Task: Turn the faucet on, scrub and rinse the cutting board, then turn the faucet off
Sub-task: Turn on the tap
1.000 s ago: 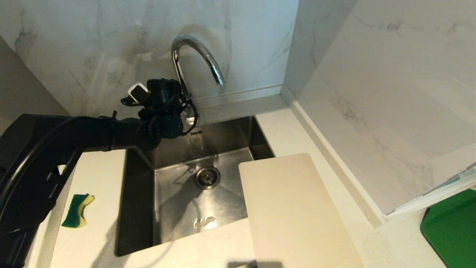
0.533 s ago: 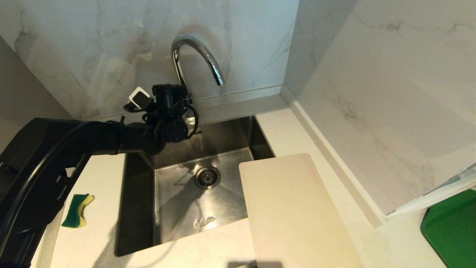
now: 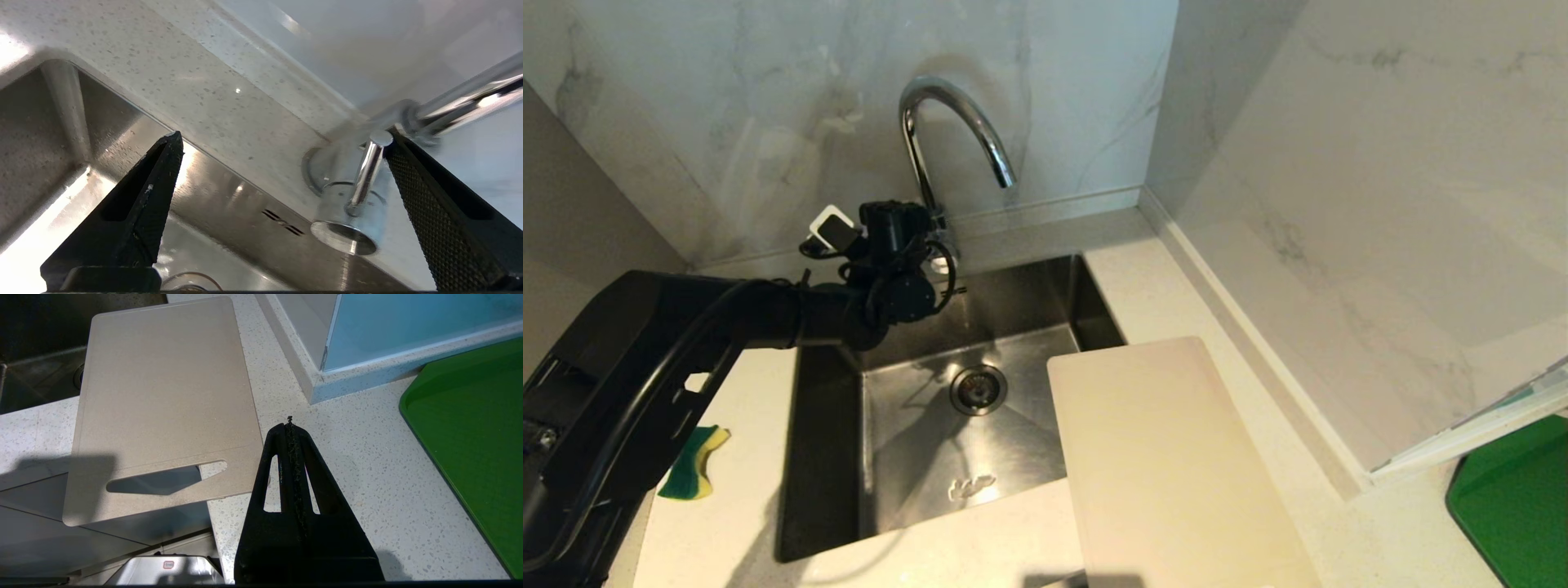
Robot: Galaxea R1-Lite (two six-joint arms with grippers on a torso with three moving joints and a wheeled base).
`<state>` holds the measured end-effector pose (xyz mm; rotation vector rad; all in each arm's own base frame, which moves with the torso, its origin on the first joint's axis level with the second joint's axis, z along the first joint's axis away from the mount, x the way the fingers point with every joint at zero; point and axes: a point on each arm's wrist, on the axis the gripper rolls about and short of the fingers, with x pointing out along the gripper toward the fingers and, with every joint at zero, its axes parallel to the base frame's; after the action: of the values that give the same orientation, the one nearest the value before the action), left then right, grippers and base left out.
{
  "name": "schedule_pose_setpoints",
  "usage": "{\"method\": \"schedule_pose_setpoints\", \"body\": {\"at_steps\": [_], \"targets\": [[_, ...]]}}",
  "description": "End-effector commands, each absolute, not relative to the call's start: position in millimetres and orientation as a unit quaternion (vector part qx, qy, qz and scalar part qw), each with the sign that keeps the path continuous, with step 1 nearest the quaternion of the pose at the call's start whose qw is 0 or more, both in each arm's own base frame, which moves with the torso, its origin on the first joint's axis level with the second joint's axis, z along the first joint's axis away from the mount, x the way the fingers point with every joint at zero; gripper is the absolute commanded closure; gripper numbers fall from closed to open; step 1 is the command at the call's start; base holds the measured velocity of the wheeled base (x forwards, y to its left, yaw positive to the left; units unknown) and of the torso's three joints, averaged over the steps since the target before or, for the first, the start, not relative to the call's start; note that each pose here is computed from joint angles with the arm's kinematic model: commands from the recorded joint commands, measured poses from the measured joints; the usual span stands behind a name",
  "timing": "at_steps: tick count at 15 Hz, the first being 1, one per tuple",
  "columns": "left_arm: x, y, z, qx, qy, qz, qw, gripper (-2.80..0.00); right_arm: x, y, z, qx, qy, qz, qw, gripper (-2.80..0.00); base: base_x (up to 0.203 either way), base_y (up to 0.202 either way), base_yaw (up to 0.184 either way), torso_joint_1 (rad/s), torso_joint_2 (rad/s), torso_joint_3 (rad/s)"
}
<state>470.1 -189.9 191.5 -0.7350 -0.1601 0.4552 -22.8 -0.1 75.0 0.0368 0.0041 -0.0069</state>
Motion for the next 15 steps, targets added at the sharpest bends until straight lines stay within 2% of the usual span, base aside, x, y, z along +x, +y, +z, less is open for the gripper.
{"method": "schedule_pose_setpoints", "body": {"at_steps": [1,15], "targets": [[477,-182,184,-0.35,-0.082,0.231,0.904,-2.8,-23,0,75,0.018,0.003,-0.003,1.0,0.0,0.0,0.0,0.0,0.0,0.0,0.0],[488,-165,173,-0.339,-0.074,0.238,0.907,-2.8,-23,0,75,0.018,0.003,-0.003,1.0,0.0,0.0,0.0,0.0,0.0,0.0,0.0]]}}
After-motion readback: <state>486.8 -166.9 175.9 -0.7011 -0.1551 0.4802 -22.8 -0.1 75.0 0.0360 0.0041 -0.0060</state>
